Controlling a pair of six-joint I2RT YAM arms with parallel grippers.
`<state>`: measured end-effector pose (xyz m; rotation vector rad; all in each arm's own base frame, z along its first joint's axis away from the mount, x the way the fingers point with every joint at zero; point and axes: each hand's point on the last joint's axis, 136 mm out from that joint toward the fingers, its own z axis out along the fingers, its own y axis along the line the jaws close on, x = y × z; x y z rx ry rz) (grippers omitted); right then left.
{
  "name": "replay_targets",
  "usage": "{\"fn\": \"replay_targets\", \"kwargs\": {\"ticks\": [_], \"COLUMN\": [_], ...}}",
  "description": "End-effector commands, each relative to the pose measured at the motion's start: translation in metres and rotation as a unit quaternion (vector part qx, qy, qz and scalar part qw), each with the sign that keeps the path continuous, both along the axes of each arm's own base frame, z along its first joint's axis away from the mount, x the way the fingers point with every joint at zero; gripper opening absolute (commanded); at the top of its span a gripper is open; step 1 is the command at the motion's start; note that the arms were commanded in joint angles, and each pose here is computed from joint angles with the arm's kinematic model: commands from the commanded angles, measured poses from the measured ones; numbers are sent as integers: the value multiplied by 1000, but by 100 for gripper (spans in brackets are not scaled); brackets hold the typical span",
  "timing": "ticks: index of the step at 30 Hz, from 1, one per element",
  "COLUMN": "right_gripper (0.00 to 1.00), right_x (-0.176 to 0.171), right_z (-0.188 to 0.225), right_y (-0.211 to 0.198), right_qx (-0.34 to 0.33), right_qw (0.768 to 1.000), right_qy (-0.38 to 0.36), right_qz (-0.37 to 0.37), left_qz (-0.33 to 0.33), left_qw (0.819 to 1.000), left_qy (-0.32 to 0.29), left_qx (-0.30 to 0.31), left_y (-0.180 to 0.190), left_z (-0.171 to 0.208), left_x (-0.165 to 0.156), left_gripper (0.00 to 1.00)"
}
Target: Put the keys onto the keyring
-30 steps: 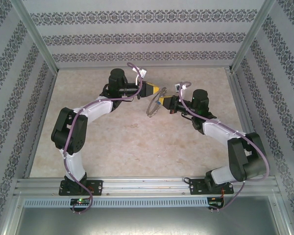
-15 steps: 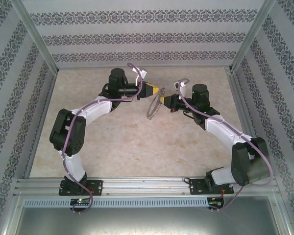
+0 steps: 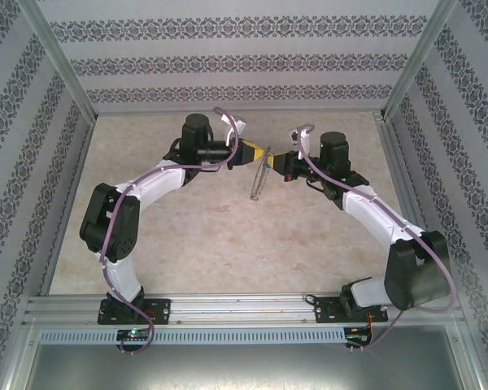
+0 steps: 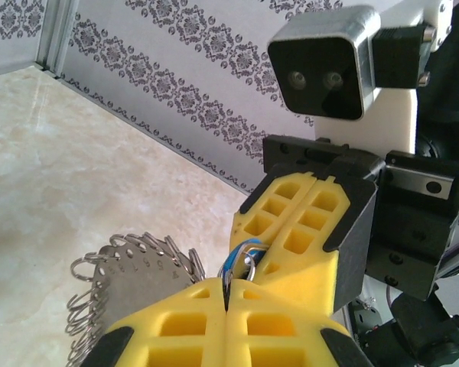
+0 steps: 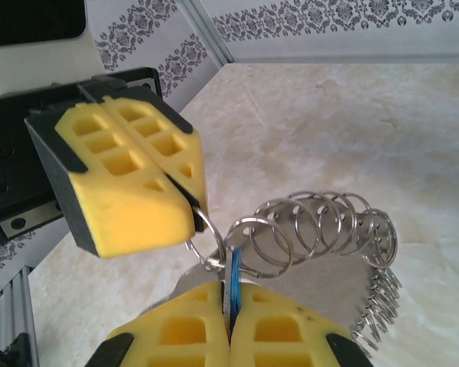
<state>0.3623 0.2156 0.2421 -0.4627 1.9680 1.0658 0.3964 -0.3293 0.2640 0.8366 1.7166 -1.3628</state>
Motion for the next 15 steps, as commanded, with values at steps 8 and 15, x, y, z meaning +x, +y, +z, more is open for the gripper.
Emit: {"fn": "replay_targets", "kwargs": {"ticks": [8,15], "right_gripper": [0,0], "right_x": [15,17], "right_z": [8,19], "right_y": [3,5], "right_qx": [-19,-18], "right_qw": [1000,1000], "right_qy": [-10,-19], "right_qz": [-2,3], "left_qz": [-14,-13], "left_qw": [999,999], "left_qy": [-32,-29], "left_qx": [-4,-1], "left_y": [-2,-2], "left_z": [18,15], "left_x": [-13,-12], "left_gripper": [0,0]}}
